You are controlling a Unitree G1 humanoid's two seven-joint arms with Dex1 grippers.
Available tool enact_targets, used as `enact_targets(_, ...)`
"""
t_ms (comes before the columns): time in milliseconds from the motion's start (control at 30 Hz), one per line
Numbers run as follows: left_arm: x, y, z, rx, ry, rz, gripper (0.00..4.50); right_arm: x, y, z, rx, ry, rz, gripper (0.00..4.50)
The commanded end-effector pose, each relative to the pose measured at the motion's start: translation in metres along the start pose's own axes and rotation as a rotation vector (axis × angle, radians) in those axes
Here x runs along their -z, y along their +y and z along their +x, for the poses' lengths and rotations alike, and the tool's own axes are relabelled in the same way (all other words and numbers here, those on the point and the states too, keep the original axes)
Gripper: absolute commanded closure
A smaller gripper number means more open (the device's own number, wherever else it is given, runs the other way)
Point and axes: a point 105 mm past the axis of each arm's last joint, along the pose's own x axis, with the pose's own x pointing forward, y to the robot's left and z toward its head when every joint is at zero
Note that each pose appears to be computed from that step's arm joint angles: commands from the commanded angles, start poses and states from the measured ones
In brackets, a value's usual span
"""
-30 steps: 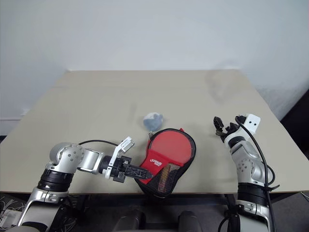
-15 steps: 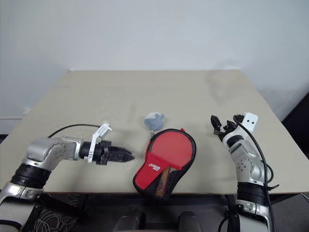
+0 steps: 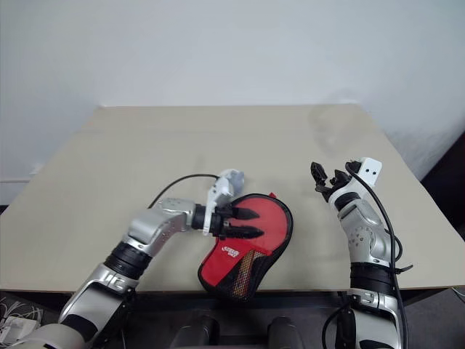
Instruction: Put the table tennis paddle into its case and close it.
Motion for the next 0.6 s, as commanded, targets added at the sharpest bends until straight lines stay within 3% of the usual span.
enact_targets(33, 0.018, 0.008, 0.0, -0.052, 0.136, 0.171, 1.31, -0.019, 0.003, 0.003, -0.008, -0.052, -0.048, 0.1)
enact_targets(333, 0.041, 0.007, -0.017, -0.072, 0.174, 0.15, 1.31, -0.016, 0.023, 0.018, -0.095, 0.023, -0.079, 0.1)
enact_targets(600, 0.055, 0.002, -0.009, -0.072, 0.185, 0.101, 1.31, 0.024, 0.082, 0.036, -0.362, 0.29, -0.15, 0.1)
